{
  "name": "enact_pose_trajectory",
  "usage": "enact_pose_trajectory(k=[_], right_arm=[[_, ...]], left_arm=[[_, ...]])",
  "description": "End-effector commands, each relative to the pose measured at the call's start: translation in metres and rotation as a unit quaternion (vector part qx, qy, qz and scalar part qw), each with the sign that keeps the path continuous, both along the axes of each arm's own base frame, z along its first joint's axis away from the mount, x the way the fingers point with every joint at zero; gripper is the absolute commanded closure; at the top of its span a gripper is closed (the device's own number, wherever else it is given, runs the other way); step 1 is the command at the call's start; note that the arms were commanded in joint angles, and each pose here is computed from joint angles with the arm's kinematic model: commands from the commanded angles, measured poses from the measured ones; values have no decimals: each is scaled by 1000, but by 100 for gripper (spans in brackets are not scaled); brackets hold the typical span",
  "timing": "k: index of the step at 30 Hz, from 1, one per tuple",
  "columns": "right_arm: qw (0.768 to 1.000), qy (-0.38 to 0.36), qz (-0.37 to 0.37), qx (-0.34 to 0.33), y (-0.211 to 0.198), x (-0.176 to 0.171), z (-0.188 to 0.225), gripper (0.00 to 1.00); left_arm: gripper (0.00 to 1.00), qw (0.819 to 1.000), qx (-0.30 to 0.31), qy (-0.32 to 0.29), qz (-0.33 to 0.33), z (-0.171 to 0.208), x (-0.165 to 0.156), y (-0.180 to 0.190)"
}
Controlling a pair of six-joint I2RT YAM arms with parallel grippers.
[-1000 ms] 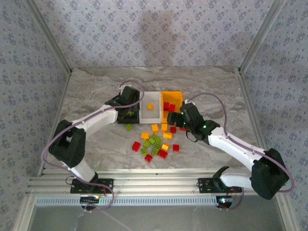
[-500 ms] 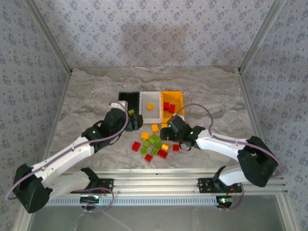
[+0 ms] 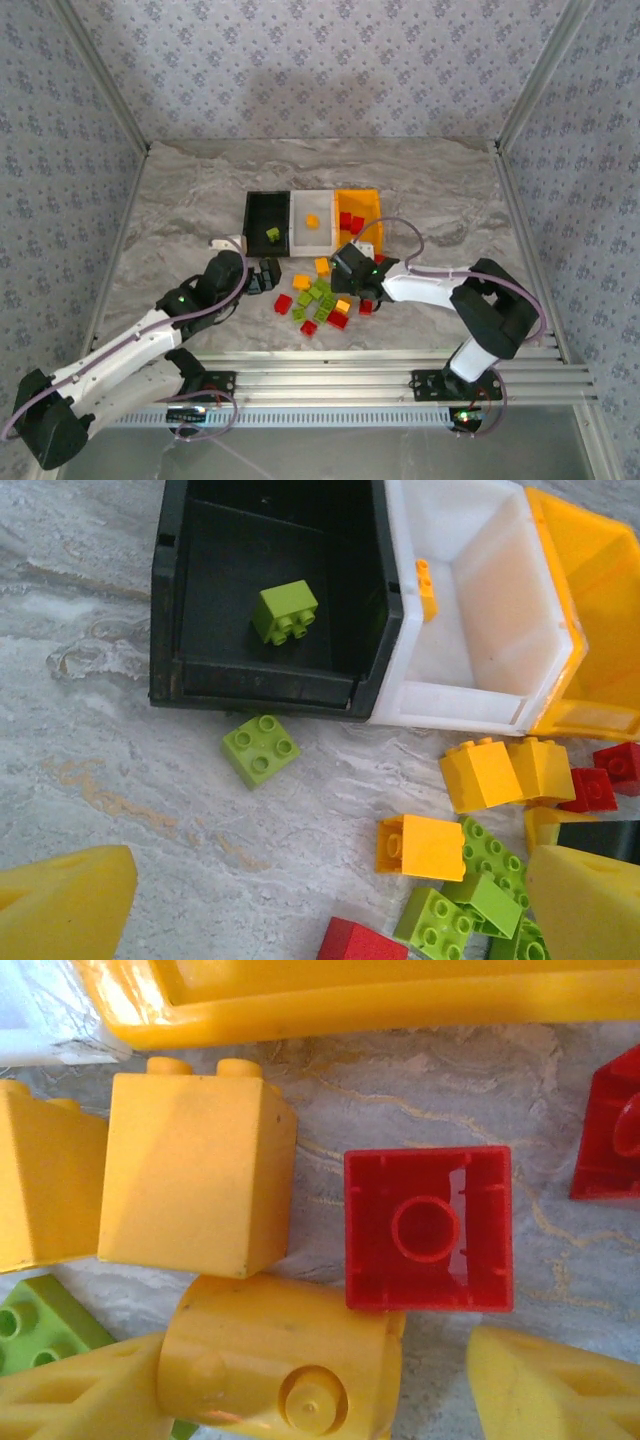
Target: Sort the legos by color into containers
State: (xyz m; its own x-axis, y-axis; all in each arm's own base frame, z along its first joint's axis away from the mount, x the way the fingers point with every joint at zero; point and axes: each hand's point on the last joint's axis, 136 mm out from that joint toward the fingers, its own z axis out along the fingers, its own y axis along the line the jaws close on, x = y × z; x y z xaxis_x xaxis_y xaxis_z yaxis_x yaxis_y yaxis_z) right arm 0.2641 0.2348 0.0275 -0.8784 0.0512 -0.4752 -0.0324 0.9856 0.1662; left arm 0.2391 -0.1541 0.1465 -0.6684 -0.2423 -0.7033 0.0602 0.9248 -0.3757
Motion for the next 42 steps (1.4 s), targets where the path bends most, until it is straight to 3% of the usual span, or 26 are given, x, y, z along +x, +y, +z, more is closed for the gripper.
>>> enact_pose_trajectory(k=[1, 7, 13, 18, 25, 30, 37, 42], right_arm=[[1000, -14, -13, -21, -3, 7, 3, 31], [1000, -28, 0, -15, -2, 5, 8, 47], [999, -44, 21, -1, -4, -6, 29, 51], [991, -83, 85, 57, 16, -6, 83, 51], [983, -117, 117, 79, 61, 44, 133, 51], [984, -109, 95, 101, 86, 103, 131, 50], [989, -86, 78, 94, 106, 146, 103, 48], [989, -91, 70, 96, 112, 156, 108, 25]], left_arm=[[0, 1000, 1, 1, 18, -5, -1, 7], [0, 1000, 6, 2, 23, -8, -1, 10], [0, 1000, 14, 2, 22, -10, -2, 11], [0, 999, 17, 6, 30, -14, -2, 15], [0, 1000, 12, 4, 17, -15, -2, 10], [0, 1000, 22, 12, 18, -19, -5, 14], [0, 1000, 22, 14, 13, -21, -9, 16], [0, 999, 31, 26, -14, -22, -13, 10]])
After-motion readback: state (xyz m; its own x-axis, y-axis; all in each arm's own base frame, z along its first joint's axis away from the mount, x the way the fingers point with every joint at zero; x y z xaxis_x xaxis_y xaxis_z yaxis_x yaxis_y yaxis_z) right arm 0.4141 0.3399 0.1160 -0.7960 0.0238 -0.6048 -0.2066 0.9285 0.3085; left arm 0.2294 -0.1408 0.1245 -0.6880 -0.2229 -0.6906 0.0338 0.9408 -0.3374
